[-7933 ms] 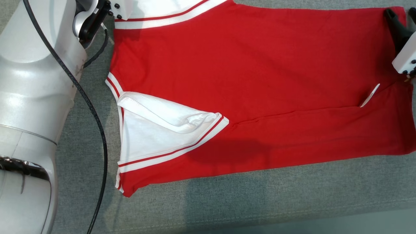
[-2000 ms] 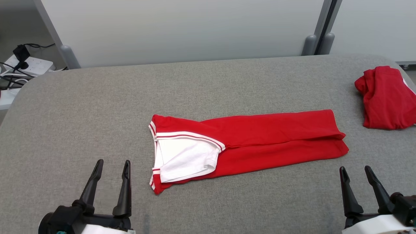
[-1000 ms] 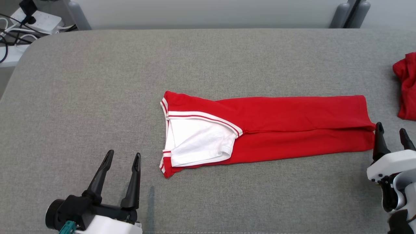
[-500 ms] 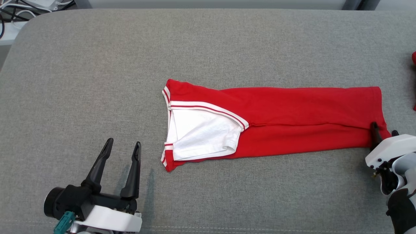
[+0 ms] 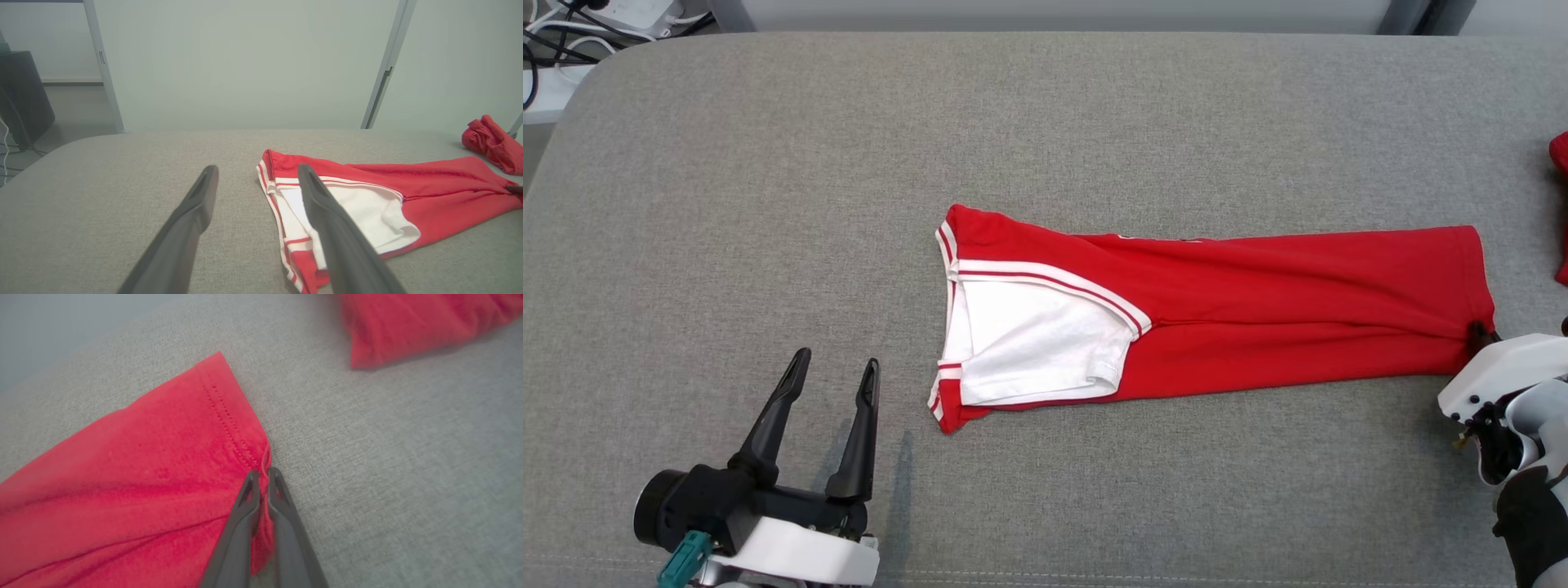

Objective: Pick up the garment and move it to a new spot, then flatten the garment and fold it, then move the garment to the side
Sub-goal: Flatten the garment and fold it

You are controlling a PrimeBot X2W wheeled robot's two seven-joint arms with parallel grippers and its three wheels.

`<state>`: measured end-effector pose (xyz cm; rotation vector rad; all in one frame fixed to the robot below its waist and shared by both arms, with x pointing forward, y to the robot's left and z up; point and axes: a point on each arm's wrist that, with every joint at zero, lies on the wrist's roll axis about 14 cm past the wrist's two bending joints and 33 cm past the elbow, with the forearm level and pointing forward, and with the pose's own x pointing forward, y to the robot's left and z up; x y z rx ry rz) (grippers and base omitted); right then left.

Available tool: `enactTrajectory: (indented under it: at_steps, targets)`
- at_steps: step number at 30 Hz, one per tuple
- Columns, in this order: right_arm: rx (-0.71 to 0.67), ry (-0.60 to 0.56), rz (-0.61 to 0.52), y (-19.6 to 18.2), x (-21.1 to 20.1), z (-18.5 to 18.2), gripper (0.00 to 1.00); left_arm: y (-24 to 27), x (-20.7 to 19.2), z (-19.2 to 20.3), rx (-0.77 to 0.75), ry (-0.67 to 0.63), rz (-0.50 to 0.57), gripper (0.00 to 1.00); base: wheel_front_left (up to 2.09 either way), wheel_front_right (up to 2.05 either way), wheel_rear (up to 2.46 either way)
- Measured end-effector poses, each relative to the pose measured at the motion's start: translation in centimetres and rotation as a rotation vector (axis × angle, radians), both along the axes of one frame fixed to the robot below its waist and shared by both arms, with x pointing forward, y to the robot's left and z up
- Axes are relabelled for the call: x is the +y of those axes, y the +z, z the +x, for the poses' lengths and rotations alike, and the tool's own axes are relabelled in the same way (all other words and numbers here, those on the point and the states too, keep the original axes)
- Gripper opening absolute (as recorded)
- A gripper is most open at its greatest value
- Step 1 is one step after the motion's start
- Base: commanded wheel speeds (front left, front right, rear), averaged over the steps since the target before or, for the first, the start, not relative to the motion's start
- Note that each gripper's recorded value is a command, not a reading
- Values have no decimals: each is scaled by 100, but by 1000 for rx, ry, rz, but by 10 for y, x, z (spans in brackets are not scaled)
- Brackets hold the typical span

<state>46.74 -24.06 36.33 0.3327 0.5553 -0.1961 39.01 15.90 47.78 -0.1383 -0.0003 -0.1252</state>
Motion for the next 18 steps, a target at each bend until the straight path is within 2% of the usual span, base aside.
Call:
enactTrajectory:
  at_steps: [8, 13, 18]
  targets:
    - [-35, -14, -25, 12, -10, -2, 0, 8, 0, -2, -22, 1, -8, 100, 0, 0, 0]
    - [-56, -34, -82, 21, -34, -11, 0, 15, -3, -3, -43, -3, -12, 100, 0, 0, 0]
    - [-80, -71, -169, 38, -76, -26, 0, 26, -9, -6, -73, -10, -29, 100, 0, 0, 0]
